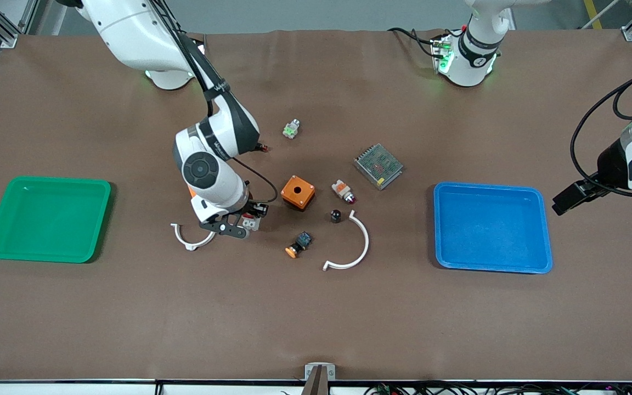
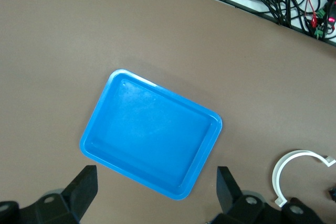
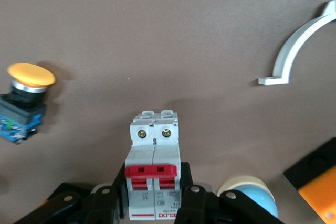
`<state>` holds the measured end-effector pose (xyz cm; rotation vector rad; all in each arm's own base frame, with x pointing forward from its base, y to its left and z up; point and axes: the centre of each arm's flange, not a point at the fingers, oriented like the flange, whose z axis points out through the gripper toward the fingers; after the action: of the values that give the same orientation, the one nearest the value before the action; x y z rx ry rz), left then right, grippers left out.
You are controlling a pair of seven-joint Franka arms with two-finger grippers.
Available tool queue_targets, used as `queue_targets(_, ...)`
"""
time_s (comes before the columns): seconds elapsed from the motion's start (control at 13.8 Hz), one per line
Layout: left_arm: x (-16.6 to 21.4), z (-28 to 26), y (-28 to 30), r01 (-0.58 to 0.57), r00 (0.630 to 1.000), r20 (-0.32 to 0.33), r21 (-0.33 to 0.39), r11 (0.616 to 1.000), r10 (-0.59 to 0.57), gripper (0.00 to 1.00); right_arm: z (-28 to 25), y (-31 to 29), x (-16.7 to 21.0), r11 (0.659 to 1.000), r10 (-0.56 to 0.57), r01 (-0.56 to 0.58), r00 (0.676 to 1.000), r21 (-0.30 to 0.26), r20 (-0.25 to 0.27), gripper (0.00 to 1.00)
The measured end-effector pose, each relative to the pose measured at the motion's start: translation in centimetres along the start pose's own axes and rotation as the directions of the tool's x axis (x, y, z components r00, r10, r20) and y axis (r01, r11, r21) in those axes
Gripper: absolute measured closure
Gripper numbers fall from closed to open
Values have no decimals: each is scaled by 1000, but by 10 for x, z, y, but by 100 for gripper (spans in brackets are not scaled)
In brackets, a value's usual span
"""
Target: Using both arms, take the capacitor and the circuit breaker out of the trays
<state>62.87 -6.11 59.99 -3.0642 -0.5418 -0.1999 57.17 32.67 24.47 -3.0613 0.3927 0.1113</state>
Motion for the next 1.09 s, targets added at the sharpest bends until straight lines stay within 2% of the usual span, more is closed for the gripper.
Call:
queue_targets(0.29,-2,-12,-5,-78,997,-18,-3,997,78,0,21,2,1,998,-64,64,998,-17,6,60)
queue_targets(0.65,-8,-30,-20,-152,988,-8,9,988,152,0,21,1,1,997,-79,79,997,-17,5,57)
queue_targets(0.87,-14,-40,-27,-207,978,1,15,978,207,0,13,-1,0,996,-86,86,996,-21,6,28)
queue_targets(1.09,-21,-55,-37,-251,968,8,25,968,251,0,-37,-8,-10,994,-105,106,994,-30,23,1)
